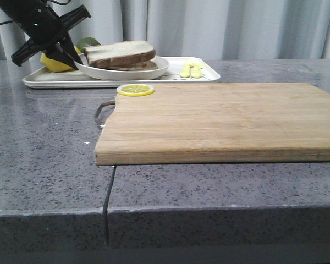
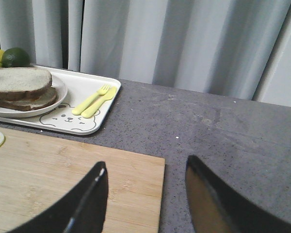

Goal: Place bread and move sandwich to tray

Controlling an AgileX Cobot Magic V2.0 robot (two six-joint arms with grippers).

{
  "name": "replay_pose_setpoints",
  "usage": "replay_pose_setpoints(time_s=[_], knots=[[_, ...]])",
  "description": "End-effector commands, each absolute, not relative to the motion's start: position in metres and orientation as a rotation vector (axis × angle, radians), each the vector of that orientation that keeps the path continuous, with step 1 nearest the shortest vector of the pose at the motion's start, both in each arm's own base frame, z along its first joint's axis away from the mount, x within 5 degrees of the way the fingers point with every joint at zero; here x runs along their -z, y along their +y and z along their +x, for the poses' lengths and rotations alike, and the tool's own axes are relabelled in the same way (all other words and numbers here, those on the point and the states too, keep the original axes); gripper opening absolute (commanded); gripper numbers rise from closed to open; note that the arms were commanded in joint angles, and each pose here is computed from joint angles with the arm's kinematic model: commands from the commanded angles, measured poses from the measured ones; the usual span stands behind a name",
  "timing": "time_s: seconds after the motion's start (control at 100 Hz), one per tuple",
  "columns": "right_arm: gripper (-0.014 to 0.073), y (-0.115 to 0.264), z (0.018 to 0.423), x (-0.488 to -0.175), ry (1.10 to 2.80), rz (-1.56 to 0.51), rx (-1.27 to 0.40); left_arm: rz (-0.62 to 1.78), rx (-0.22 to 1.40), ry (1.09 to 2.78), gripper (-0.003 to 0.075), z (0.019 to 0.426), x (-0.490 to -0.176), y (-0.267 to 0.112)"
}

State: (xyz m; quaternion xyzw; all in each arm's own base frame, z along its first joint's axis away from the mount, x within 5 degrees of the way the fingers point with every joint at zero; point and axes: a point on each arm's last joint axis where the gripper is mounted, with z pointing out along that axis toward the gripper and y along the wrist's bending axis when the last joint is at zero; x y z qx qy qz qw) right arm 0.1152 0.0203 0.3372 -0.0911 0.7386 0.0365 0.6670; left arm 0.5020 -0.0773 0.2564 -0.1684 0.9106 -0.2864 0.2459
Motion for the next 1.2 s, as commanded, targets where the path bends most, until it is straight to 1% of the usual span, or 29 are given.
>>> replay_pose_setpoints(time_s=[0.0,0.12,0.19,0.3,0.5,0.66,0.78,0.87,0.95,1.09,1.19], knots=[[0.0383,0.019,0.114,-0.354,1.561,-0.184,-0.077,-0.437,0.848,2.330,0.0105,0.495,-0.308,-0.082],[0.0383,0.019,0.114,-0.354,1.561,-0.184,-0.077,-0.436,0.849,2.332,0.0209,0.495,-0.308,-0.082],[0.0383,0.019,0.114,-0.354,1.561,-0.184,-0.077,-0.436,0.849,2.334,0.0243,0.494,-0.308,-0.082],[0.0383,0.019,0.114,-0.354,1.561,-0.184,-0.077,-0.430,0.842,2.335,0.0248,0.494,-0.309,-0.082],[0.0383,0.019,0.114,-0.353,1.562,-0.184,-0.077,-0.367,0.751,2.397,0.0248,0.490,-0.311,-0.079],[0.0383,0.019,0.114,-0.353,1.562,-0.184,-0.077,-0.298,0.665,2.426,0.0248,0.486,-0.326,-0.075],[0.0383,0.019,0.114,-0.353,1.562,-0.184,-0.077,-0.243,0.602,2.420,0.0248,0.481,-0.349,-0.071],[0.0383,0.019,0.114,-0.353,1.562,-0.184,-0.077,-0.196,0.546,2.403,0.0244,0.474,-0.373,-0.068],[0.0383,0.019,0.114,-0.353,1.562,-0.184,-0.077,-0.160,0.484,2.363,0.0242,0.464,-0.401,-0.063],[0.0383,0.019,0.114,-0.353,1.562,-0.184,-0.077,-0.121,0.486,2.241,0.0242,0.436,-0.453,-0.061],[0.0383,0.019,0.114,-0.353,1.562,-0.184,-0.077,-0.057,0.468,2.199,0.0242,0.414,-0.478,-0.061]])
